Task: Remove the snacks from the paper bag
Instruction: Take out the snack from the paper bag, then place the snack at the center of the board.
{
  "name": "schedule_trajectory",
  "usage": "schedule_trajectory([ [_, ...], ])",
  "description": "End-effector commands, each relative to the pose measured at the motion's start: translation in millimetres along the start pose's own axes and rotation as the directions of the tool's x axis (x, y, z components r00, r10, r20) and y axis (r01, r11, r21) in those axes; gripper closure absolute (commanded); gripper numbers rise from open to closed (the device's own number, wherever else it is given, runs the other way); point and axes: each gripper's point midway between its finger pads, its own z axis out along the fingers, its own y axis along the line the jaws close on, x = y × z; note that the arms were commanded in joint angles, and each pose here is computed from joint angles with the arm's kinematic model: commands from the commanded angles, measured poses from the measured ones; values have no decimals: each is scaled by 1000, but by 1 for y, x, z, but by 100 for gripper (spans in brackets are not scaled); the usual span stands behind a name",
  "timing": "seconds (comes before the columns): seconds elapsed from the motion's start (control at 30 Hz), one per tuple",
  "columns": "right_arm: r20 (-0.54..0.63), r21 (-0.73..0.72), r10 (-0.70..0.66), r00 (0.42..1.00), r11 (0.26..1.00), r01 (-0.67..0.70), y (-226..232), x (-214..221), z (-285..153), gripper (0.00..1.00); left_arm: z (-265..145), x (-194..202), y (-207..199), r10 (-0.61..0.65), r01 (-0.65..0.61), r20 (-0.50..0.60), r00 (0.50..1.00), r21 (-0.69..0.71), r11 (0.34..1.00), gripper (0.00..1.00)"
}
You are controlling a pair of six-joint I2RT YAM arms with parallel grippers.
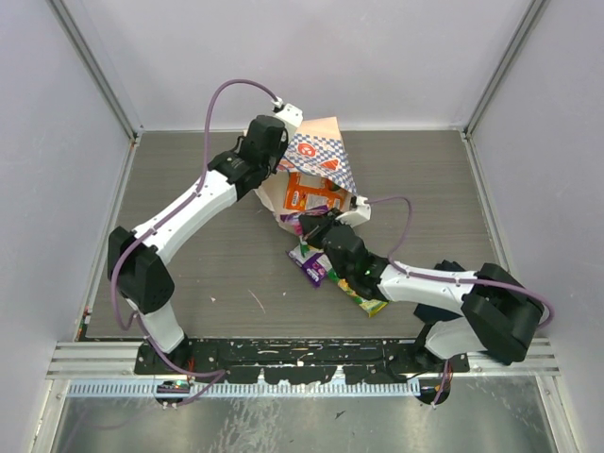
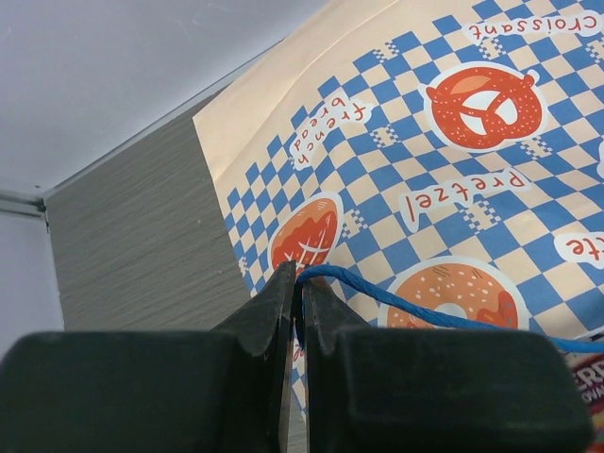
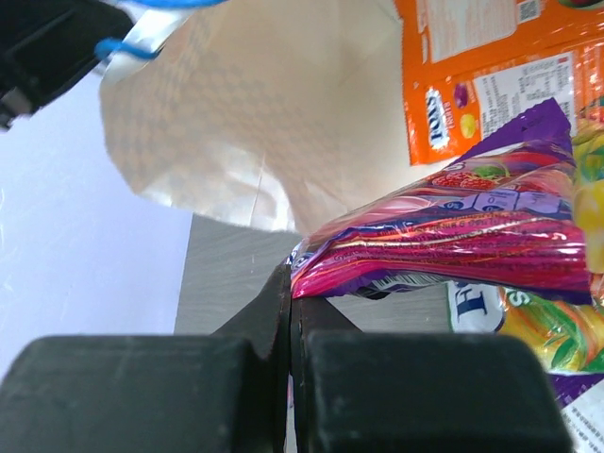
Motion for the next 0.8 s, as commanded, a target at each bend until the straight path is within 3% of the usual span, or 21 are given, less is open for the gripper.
schedule_trajectory([
  [0.0, -37, -116, -61, 997, 992, 57, 38, 1, -20, 99, -3, -28, 19, -46, 50, 73, 996, -55, 997, 93],
  [0.13, -118, -216, -188, 975, 963, 160, 67, 28, -38, 99, 0, -24, 17, -57, 61, 62, 996, -56, 997, 93],
  [0.3, -221, -333, -259, 940, 926, 176, 81, 64, -59, 99, 2, -22, 18, -57, 61, 54, 997, -71, 996, 93],
  [0.6, -413, -223, -298, 861, 949, 221, -12, 136, -58, 98, -1, -9, 19, -41, 42, 11, 999, -75, 996, 94],
  [0.67, -439, -213, -299, 847, 951, 226, -22, 142, -61, 83, -3, -6, 20, -40, 40, 8, 999, -80, 996, 94],
  [0.77, -426, -177, -308, 851, 950, 256, -31, 135, -61, 38, -6, -2, 21, -40, 41, 8, 999, -85, 996, 93],
])
